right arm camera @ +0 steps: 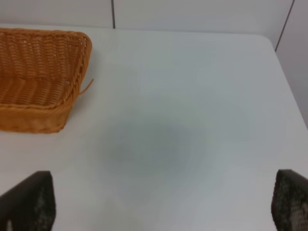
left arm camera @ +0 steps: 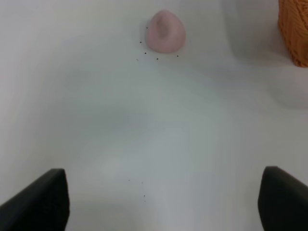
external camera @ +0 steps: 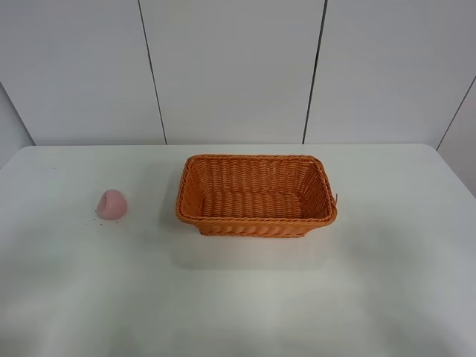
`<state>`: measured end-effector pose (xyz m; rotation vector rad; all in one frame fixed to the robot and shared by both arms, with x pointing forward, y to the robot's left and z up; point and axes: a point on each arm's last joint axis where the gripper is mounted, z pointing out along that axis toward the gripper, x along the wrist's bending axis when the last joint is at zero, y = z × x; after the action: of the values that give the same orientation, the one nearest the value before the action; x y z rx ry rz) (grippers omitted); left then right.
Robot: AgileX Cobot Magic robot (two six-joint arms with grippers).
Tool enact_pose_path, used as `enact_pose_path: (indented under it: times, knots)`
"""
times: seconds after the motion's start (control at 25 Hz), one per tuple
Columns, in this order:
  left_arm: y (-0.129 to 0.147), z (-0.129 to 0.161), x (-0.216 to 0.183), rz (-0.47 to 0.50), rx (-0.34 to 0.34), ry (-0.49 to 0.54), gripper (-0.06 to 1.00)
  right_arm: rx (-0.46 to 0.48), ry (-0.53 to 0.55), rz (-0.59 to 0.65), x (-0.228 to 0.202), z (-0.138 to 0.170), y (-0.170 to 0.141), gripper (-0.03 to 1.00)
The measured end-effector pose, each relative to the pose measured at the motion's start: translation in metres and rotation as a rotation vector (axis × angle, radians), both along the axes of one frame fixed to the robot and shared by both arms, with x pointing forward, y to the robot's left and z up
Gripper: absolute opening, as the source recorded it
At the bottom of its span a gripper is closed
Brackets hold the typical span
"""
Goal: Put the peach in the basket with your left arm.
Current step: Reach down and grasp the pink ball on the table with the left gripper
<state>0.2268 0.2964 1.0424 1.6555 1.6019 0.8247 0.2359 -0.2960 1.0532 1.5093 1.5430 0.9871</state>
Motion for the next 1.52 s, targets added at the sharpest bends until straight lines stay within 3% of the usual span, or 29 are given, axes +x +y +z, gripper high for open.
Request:
enact_pose_path:
  times: [0.36, 0.52, 0.76, 0.92, 1.16, 1.28, 1.52]
  knots:
    - [0.0, 0.001, 0.0, 0.001, 0.002, -0.002, 0.82, 0.0, 0.0, 0.0, 0.0, 0.0, 0.0, 0.69]
    - [0.001, 0.025, 0.017, 0.003, 0.001, 0.043, 0.82, 0.0, 0.0, 0.0, 0.0, 0.0, 0.0, 0.69]
    - [0.002, 0.07, 0.094, 0.004, -0.001, 0.247, 0.82, 0.001, 0.0, 0.0, 0.0, 0.0, 0.0, 0.69]
    - [0.002, 0.076, 0.167, 0.005, -0.007, 0.386, 0.82, 0.002, 0.0, -0.001, 0.0, 0.0, 0.0, 0.69]
    - [0.002, 0.047, 0.29, 0.003, -0.033, 0.591, 0.81, 0.003, 0.0, -0.002, 0.0, 0.0, 0.0, 0.69]
    - [0.0, 0.018, 0.342, 0.0, -0.068, 0.671, 0.81, 0.003, 0.0, -0.002, 0.0, 0.0, 0.0, 0.69]
    - [-0.002, -0.041, 0.411, 0.002, -0.1, 0.774, 0.81, 0.003, 0.0, -0.002, 0.0, 0.0, 0.0, 0.69]
